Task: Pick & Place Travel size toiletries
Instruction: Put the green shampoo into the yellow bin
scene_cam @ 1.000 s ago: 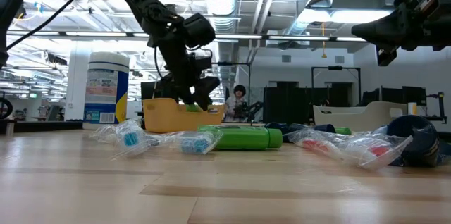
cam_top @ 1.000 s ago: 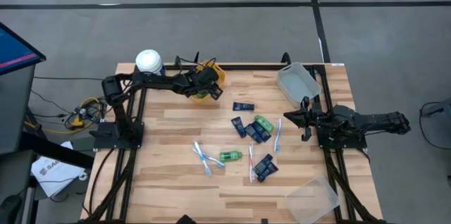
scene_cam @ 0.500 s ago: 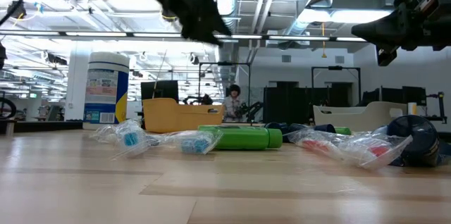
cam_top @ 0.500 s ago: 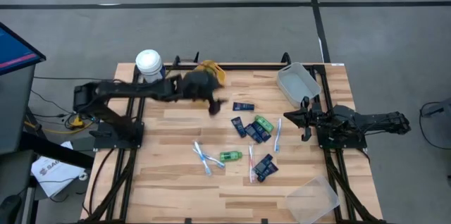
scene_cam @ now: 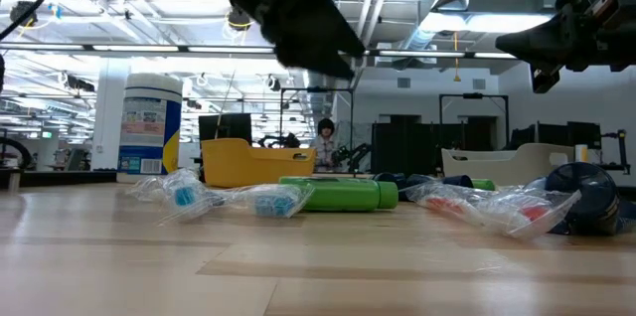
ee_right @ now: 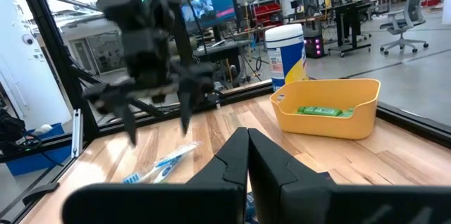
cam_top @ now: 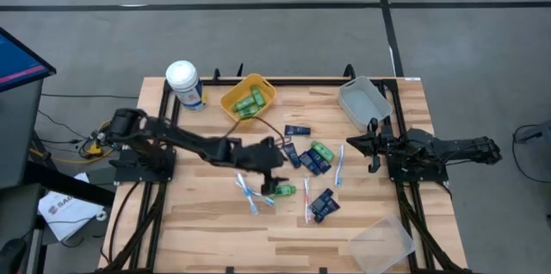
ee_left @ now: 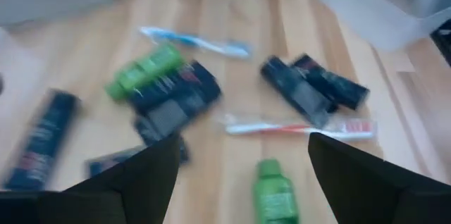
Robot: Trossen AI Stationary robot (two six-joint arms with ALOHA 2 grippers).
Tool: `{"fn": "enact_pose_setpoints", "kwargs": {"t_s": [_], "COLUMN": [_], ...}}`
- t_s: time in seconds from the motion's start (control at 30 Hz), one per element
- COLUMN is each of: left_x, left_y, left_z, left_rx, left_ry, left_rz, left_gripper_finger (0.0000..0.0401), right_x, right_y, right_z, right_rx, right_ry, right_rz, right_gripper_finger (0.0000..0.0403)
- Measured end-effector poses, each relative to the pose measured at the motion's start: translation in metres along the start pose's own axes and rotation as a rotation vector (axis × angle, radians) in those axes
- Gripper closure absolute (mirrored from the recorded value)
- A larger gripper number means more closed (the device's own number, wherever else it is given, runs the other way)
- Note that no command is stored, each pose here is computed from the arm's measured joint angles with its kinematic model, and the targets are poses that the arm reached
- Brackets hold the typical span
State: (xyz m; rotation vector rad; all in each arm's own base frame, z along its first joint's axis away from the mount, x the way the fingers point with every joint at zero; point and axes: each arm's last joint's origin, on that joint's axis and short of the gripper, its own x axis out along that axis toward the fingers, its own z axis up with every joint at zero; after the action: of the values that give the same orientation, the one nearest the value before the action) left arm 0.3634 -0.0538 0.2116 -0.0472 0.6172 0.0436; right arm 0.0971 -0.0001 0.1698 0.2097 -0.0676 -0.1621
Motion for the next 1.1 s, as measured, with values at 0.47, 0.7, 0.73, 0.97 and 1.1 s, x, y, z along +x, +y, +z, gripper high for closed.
{"fn": "enact_pose_setpoints", "kwargs": {"t_s": [0.47, 0.7, 0.73, 0.97, 1.1], "left_x": [0.053, 0.069, 0.069, 0.068, 0.068], "left_y": [-0.041, -0.044, -0.044, -0.040, -0.039], "left_z": [-0.057, -0.077, -0.077, -0.077, -0.079], "left_rx": [-0.028, -0.101, -0.106, -0.108, -0.107], "left_ry": [0.145, 0.196, 0.195, 0.209, 0.212], "left_rz": [-0.031, 0.016, 0.020, 0.033, 0.037], "left_gripper_finger": [0.0098, 0.0100, 0.0100, 0.0130, 0.0173], "right_x": [0.000, 0.000, 0.000, 0.000, 0.000], "right_y": [0.000, 0.000, 0.000, 0.000, 0.000], "right_z": [0.000, 0.000, 0.000, 0.000, 0.000], "right_rx": [0.000, 0.000, 0.000, 0.000, 0.000], "right_ry": [0.000, 0.001, 0.000, 0.000, 0.000], "right_rz": [-0.001, -0.001, -0.001, -0.001, 0.000], "right_gripper_finger": [0.0403, 0.0403, 0.0403, 0.0403, 0.0403]}}
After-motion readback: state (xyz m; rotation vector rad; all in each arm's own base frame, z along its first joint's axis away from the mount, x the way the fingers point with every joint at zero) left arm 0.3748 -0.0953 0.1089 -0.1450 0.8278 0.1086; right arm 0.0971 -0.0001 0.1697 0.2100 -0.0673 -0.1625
